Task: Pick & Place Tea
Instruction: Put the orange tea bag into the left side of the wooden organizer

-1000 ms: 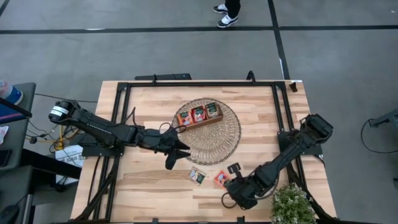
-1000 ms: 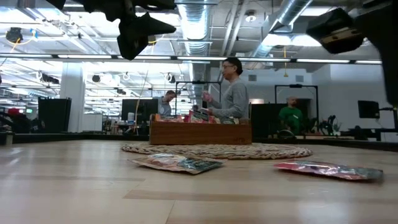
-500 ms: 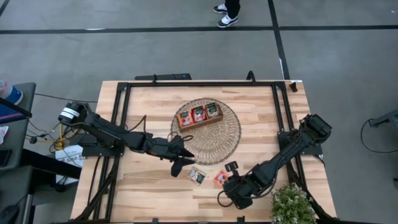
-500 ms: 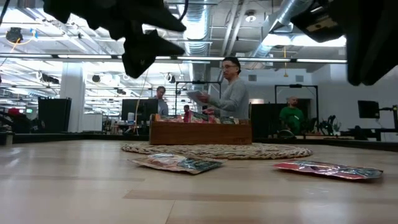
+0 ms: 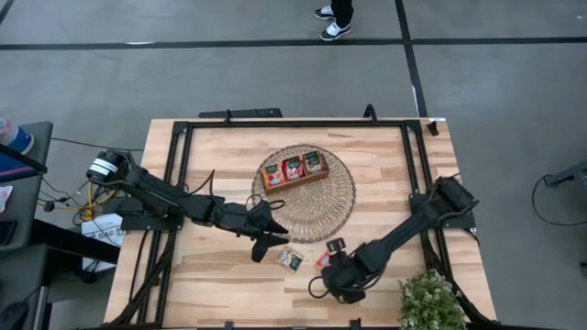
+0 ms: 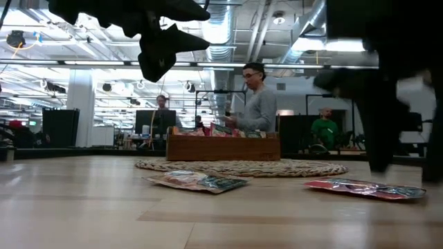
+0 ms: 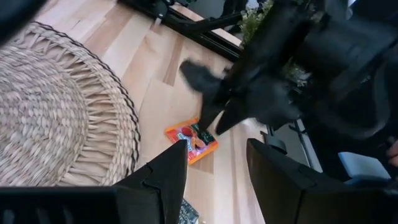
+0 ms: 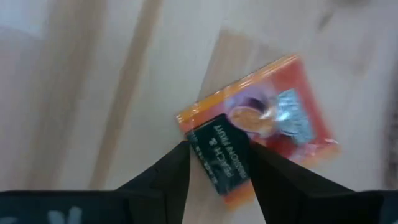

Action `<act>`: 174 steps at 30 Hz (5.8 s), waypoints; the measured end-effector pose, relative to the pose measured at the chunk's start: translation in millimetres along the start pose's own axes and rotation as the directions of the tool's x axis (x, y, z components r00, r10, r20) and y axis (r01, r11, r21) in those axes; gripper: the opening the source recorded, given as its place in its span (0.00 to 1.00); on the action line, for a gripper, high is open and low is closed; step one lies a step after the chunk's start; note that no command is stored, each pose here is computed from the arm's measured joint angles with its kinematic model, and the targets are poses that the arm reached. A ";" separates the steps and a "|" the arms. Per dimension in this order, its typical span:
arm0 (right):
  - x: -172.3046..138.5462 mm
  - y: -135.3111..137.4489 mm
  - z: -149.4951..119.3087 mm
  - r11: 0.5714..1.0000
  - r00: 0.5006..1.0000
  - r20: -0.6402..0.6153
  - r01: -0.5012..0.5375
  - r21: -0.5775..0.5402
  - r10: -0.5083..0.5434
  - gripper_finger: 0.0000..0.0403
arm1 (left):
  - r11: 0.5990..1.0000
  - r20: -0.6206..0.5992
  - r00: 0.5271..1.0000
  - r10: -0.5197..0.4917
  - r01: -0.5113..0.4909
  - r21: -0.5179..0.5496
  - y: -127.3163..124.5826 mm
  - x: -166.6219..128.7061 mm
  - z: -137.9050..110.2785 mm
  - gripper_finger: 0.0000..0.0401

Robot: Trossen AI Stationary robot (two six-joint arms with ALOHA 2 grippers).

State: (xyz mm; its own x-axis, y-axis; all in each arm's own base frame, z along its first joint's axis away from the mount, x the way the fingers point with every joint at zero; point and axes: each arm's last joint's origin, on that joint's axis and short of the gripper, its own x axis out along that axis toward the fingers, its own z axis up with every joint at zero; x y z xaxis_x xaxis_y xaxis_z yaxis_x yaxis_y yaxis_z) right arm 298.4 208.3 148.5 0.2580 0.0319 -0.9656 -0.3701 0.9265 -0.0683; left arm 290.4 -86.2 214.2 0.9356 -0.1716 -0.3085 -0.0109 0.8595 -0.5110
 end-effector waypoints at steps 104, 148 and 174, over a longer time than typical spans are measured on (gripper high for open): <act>-155.3 -91.4 46.4 0.852 0.495 0.779 -0.515 -0.094 0.385 0.00 | 0.851 0.144 0.965 -0.219 0.117 0.512 -101.0 -3.6 44.5 0.39; -176.0 -26.5 30.7 0.746 0.762 0.634 0.497 -0.444 -0.131 0.22 | 0.833 -0.203 0.829 -0.522 0.546 0.087 -85.7 -0.3 45.1 0.00; -184.3 -7.4 32.1 0.184 0.639 0.682 0.764 -0.619 -0.356 0.22 | 0.888 -0.129 0.879 -0.460 0.453 -0.078 -53.4 6.4 69.7 0.00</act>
State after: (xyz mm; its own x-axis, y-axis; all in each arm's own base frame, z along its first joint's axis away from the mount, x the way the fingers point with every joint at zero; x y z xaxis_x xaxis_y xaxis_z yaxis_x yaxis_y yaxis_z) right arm 282.2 207.6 335.0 0.9055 -0.0531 -0.4211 -0.4232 -0.0371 -0.9053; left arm 321.6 -99.7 295.4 0.7816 -0.6080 -0.1391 0.3872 0.6478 -0.6561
